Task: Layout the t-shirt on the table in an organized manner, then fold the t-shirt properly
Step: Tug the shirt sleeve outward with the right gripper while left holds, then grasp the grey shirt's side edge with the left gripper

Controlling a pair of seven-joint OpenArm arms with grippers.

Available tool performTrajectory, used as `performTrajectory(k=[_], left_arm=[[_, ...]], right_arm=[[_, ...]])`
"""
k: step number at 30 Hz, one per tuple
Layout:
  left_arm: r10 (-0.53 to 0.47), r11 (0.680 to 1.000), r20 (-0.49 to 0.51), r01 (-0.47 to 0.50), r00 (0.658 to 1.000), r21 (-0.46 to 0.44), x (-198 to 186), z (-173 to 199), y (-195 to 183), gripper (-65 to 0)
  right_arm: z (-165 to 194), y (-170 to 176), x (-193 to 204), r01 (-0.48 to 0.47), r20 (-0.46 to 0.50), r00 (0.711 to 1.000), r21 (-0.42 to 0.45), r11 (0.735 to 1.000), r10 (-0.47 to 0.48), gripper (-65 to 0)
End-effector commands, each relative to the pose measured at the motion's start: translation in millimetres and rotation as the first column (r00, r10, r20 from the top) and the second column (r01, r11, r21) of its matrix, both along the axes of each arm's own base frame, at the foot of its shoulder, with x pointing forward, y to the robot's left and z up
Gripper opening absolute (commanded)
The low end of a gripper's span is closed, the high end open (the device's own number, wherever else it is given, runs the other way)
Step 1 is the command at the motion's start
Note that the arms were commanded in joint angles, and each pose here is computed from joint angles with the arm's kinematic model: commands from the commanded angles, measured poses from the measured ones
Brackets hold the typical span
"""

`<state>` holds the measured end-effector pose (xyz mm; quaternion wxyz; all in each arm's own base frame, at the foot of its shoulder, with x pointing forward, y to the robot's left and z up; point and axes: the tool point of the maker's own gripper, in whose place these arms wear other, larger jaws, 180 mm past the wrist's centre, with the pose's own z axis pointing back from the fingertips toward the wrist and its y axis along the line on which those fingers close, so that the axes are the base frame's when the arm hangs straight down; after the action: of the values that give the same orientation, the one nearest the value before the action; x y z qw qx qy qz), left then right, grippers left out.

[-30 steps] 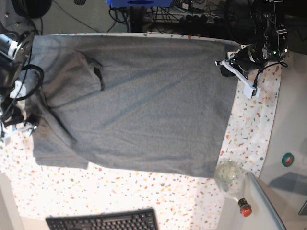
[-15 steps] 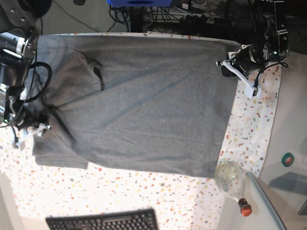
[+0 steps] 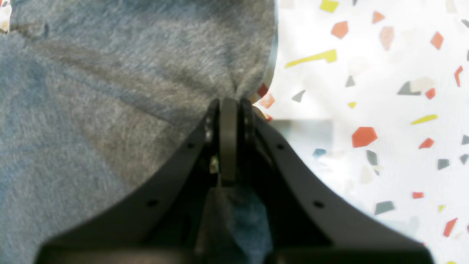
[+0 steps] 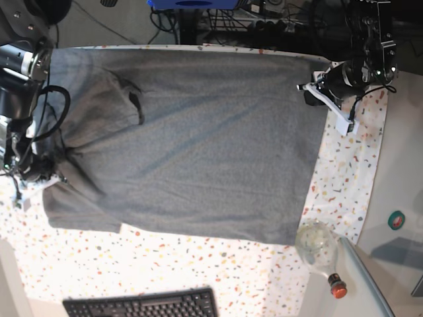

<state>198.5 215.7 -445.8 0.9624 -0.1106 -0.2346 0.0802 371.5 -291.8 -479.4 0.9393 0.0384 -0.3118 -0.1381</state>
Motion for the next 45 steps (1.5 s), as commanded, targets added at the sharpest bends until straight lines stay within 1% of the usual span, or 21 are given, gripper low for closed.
performTrajectory(k=[1, 3, 7, 10, 15, 18, 20, 21, 24, 25, 28, 32, 34, 35, 36, 37, 38, 40, 41, 42, 45], left_arm=[[-0.016, 1.0, 0.017, 0.015, 1.0, 0.017, 7, 8, 6, -65.0], [-0.042, 0.998, 0.006, 0.042, 0.999, 0.036, 14, 15, 12, -65.0], [-0.035, 0.999, 0.035, 0.034, 0.999, 0.041, 34, 24, 16, -64.5], [-0.022, 0.999, 0.056, 0.02, 0.998, 0.034, 55, 27, 20, -50.2], [0.041, 0.999, 0.05, -0.041, 0.998, -0.006, 94, 19, 31, -24.7], [0.094, 0.995, 0.026, -0.093, 0.995, -0.038, 118, 11, 40, -15.5], [0.113, 0.993, 0.009, -0.112, 0.994, -0.022, 134, 9, 47, -14.0], [0.115, 0.993, 0.005, -0.115, 0.993, 0.004, 141, 9, 51, -13.8], [0.104, 0.992, 0.001, -0.104, 0.995, 0.071, 161, 5, 47, -13.8], [0.097, 0.99, -0.002, -0.096, 0.995, 0.107, 165, 1, 47, -13.8], [0.08, 0.983, -0.043, -0.072, 0.996, 0.168, 168, -16, 43, -13.8], [0.071, 0.985, -0.112, -0.052, 0.991, 0.167, 163, -43, 32, -14.0], [0.072, 0.986, -0.125, -0.052, 0.99, 0.159, 161, -46, 30, -14.3], [0.072, 0.986, -0.124, -0.052, 0.99, 0.159, 161, -46, 30, -15.8], [0.069, 0.986, -0.124, -0.048, 0.99, 0.159, 161, -46, 29, -20.1], [0.053, 0.986, -0.131, -0.031, 0.99, 0.167, 160, -48, 27, -26.3], [0.033, 0.984, -0.138, -0.008, 0.99, 0.175, 158, -50, 23, -33.7], [0.007, 0.981, -0.132, 0.019, 0.991, 0.195, 160, -48, 21, -52.2], [0.003, 0.979, -0.133, 0.024, 0.991, 0.201, 157, -49, 21, -60.1], [0.006, 0.978, -0.129, 0.021, 0.992, 0.208, 157, -48, 24, -65.0], [0.004, 0.975, -0.11, 0.021, 0.994, 0.219, 160, -42, 26, -65.0]], right_arm=[[25, -17, 20, 0.014, 0.071, 0.997, -0.034, 0.999, -0.012, -65.0], [37, -20, 26, 0.007, 0.104, 0.995, -0.059, 0.998, 0.0, -65.0], [61, -22, 27, -0.015, 0.15, 0.988, -0.118, 0.993, 0.033, -65.0], [75, -15, 27, -0.036, 0.157, 0.986, -0.137, 0.99, 0.058, -65.0], [81, -11, 22, -0.048, 0.164, 0.984, -0.154, 0.987, 0.073, -65.0], [93, -9, 20, -0.058, 0.195, 0.976, -0.184, 0.981, 0.095, -65.0], [98, -1, 20, -0.064, 0.218, 0.97, -0.186, 0.98, 0.105, -65.0], [102, 1, 20, -0.066, 0.227, 0.968, -0.191, 0.979, 0.11, -65.0], [106, 2, 20, -0.067, 0.238, 0.965, -0.197, 0.978, 0.114, -65.0], [106, 3, 20, -0.069, 0.238, 0.964, -0.198, 0.978, 0.116, -65.0], [106, 3, 19, -0.069, 0.238, 0.964, -0.198, 0.978, 0.116, -65.0], [104, 2, 17, -0.071, 0.231, 0.966, -0.201, 0.977, 0.118, -65.0], [104, 1, 17, -0.071, 0.231, 0.966, -0.202, 0.977, 0.118, -65.0], [104, 1, 17, -0.071, 0.231, 0.966, -0.202, 0.977, 0.118, -65.0], [104, 1, 17, -0.071, 0.231, 0.966, -0.202, 0.977, 0.118, -65.0], [104, 1, 17, -0.071, 0.231, 0.966, -0.202, 0.977, 0.118, -65.0], [104, 1, 17, -0.071, 0.231, 0.966, -0.202, 0.977, 0.118, -65.0], [104, 1, 17, -0.07, 0.231, 0.966, -0.204, 0.977, 0.118, -65.0], [105, 1, 18, -0.07, 0.233, 0.965, -0.204, 0.977, 0.118, -65.0], [105, 1, 18, -0.07, 0.233, 0.965, -0.204, 0.977, 0.118, -65.0], [105, 1, 18, -0.07, 0.233, 0.965, -0.204, 0.977, 0.118, -65.0]])
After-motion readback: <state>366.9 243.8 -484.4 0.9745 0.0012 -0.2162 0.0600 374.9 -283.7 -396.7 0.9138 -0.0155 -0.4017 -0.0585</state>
